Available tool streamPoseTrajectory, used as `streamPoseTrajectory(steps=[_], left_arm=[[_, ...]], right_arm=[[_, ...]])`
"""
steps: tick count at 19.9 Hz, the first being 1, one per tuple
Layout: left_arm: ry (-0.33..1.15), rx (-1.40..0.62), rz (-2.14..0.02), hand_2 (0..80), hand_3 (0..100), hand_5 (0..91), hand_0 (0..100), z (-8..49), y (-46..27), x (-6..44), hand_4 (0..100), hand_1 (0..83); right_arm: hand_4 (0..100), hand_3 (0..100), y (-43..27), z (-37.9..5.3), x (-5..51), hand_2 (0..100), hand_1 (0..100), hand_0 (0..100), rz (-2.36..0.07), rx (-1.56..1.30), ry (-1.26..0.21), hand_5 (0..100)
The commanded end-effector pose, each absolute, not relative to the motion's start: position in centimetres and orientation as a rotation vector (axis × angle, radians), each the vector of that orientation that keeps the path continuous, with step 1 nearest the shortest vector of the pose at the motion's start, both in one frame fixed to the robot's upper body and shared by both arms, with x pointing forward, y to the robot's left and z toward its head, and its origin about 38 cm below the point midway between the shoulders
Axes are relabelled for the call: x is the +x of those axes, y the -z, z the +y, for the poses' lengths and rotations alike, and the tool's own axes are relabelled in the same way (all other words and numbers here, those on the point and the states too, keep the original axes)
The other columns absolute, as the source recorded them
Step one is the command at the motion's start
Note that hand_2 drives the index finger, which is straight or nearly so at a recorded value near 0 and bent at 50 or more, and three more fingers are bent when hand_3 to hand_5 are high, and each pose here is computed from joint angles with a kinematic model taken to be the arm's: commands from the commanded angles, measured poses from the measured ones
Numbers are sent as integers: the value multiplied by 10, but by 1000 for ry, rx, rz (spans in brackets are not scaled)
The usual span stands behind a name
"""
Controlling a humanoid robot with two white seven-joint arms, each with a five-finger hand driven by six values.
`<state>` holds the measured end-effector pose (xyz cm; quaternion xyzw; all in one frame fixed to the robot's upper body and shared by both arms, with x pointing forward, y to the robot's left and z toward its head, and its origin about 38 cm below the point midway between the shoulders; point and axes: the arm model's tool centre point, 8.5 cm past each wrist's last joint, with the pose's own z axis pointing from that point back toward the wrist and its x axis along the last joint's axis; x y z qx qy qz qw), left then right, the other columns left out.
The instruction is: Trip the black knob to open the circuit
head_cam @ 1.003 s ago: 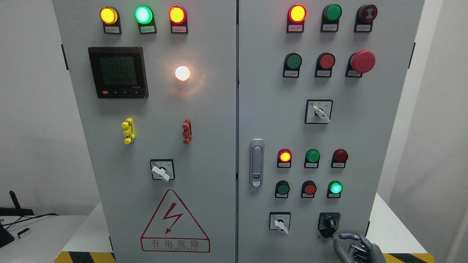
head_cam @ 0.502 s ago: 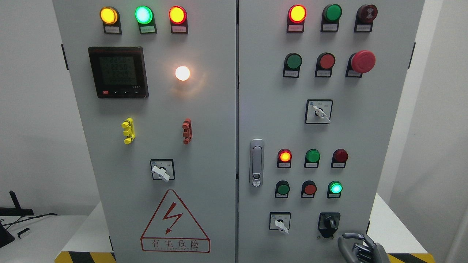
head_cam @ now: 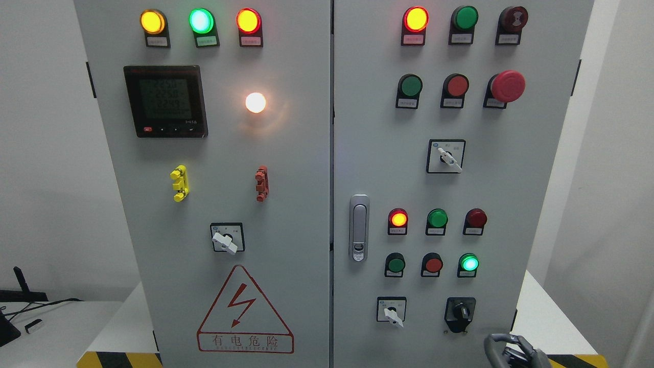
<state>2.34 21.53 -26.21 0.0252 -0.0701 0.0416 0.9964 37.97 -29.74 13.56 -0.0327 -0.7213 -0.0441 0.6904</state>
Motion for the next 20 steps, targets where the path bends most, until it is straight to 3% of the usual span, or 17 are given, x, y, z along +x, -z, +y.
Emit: streamPoseTrajectory(steps=[1,4,7,20], left_arm=[[-53,49,-141,0,0,0,120,215,262,24,0,389],[-53,47,-141,0,0,0,120,214,262,24,0,389],[-53,49,-141,0,0,0,120,215,262,24,0,389],[-53,47,-141,0,0,0,120,214,262,24,0,389]], right_arm=[[420,489,-139,-311,337,286,198,186,-1623,-27,77,427],[308,391,-133,-319,318,230,125,57,-1602,-3,71,310],[265,341,-136,-330,307,198,87,7,-1605,16,75,273],[232,310,-134,-351,274,189,24,0,-1618,37,144,241]])
